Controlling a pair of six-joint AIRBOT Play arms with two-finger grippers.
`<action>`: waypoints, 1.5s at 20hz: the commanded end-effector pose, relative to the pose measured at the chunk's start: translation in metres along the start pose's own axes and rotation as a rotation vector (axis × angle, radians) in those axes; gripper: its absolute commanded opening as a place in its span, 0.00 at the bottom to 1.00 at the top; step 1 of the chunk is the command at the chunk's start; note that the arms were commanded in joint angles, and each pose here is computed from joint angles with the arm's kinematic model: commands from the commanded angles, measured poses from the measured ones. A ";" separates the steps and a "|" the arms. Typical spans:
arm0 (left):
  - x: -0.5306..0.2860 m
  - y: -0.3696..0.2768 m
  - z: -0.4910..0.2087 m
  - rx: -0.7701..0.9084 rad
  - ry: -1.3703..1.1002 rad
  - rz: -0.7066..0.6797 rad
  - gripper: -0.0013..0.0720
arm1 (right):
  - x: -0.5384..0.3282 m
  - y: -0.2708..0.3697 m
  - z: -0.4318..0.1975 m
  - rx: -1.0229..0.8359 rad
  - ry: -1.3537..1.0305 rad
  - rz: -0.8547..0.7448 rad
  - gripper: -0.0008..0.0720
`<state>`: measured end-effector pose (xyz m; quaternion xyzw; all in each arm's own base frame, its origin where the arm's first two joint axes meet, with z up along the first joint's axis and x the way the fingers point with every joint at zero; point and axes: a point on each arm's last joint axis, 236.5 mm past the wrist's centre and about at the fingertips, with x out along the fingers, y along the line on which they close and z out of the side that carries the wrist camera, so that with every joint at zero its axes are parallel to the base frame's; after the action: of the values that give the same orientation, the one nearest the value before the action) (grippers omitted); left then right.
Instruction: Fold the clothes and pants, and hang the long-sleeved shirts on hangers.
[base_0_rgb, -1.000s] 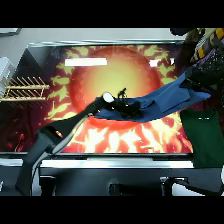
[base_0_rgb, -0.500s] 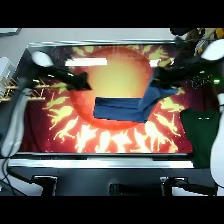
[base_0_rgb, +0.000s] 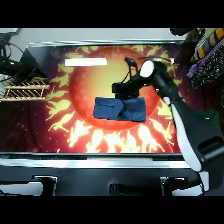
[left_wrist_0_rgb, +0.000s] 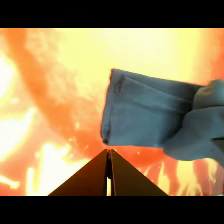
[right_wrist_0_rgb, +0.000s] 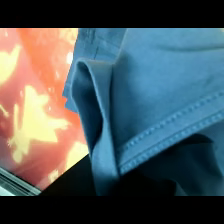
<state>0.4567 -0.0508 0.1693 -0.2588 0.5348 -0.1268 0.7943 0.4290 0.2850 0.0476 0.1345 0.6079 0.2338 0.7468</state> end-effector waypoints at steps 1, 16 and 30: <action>-0.010 0.011 0.004 -0.008 -0.021 0.014 0.04 | 0.033 0.011 -0.002 0.038 0.026 0.047 0.14; -0.001 0.017 0.002 -0.021 0.003 0.016 0.04 | -0.129 -0.035 0.030 0.058 -0.184 0.114 0.79; 0.005 0.021 0.003 -0.025 0.014 0.017 0.04 | -0.014 -0.229 -0.060 0.486 -0.071 0.217 0.78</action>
<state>0.4583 -0.0354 0.1578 -0.2629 0.5421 -0.1152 0.7897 0.4197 0.0664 -0.0300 0.3558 0.6023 0.1510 0.6985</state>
